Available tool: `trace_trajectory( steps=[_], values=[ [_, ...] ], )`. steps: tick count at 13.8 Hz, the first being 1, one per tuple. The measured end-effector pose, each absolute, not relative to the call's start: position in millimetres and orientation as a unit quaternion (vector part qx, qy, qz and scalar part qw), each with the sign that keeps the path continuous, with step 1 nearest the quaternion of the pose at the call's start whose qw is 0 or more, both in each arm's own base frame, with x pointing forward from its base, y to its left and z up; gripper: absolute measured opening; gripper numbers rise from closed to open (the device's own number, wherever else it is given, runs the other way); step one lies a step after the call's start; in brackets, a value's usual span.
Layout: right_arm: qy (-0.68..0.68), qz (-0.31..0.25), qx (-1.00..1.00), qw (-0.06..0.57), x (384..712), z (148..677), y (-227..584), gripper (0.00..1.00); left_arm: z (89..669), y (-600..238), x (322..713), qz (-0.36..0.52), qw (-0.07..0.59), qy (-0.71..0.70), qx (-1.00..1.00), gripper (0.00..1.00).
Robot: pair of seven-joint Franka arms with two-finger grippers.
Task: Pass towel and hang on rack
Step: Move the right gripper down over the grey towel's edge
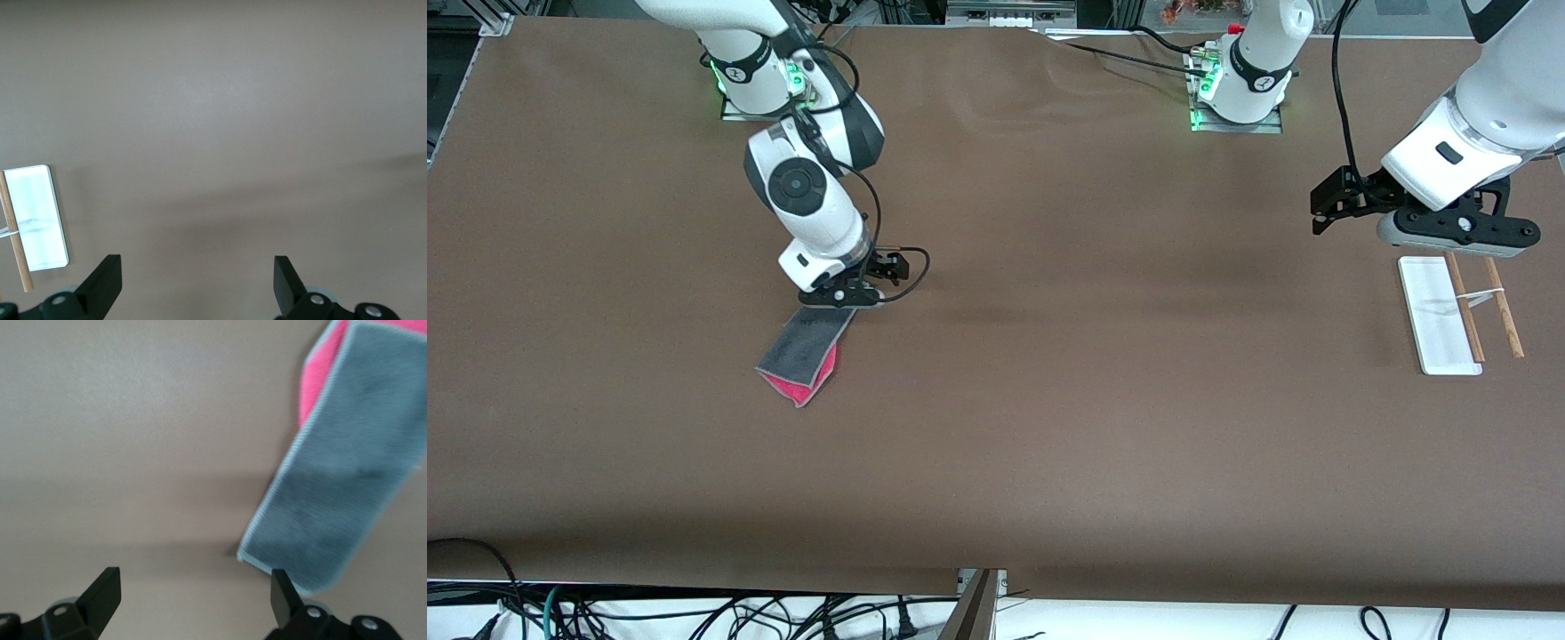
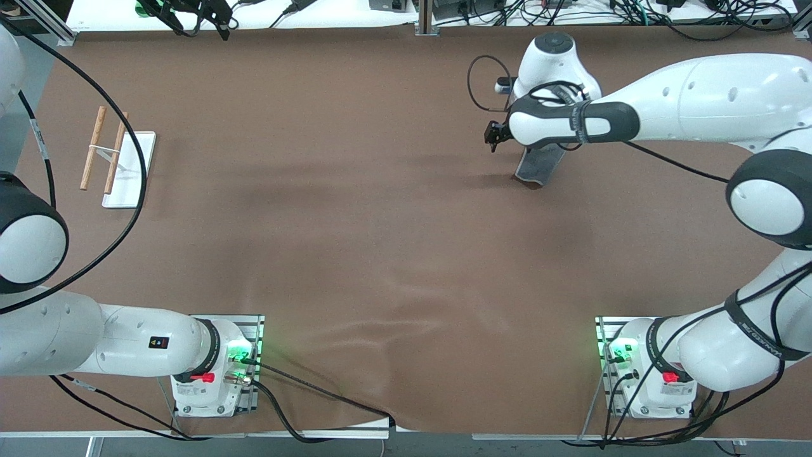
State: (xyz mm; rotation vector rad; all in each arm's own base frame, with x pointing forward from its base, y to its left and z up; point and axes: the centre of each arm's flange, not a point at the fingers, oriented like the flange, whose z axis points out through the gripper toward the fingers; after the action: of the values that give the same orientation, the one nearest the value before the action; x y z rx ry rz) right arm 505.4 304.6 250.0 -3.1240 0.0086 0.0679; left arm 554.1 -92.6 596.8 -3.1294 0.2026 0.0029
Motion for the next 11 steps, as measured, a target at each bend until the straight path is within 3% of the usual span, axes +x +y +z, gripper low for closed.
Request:
trace_trajectory(
  steps=[11],
  values=[
    [-0.043,0.025,-0.998,-0.039,494.6,214.2,291.6,0.95,596.6,-90.9,554.0,0.003,0.003,0.058,-0.998,1.00]
  ],
)
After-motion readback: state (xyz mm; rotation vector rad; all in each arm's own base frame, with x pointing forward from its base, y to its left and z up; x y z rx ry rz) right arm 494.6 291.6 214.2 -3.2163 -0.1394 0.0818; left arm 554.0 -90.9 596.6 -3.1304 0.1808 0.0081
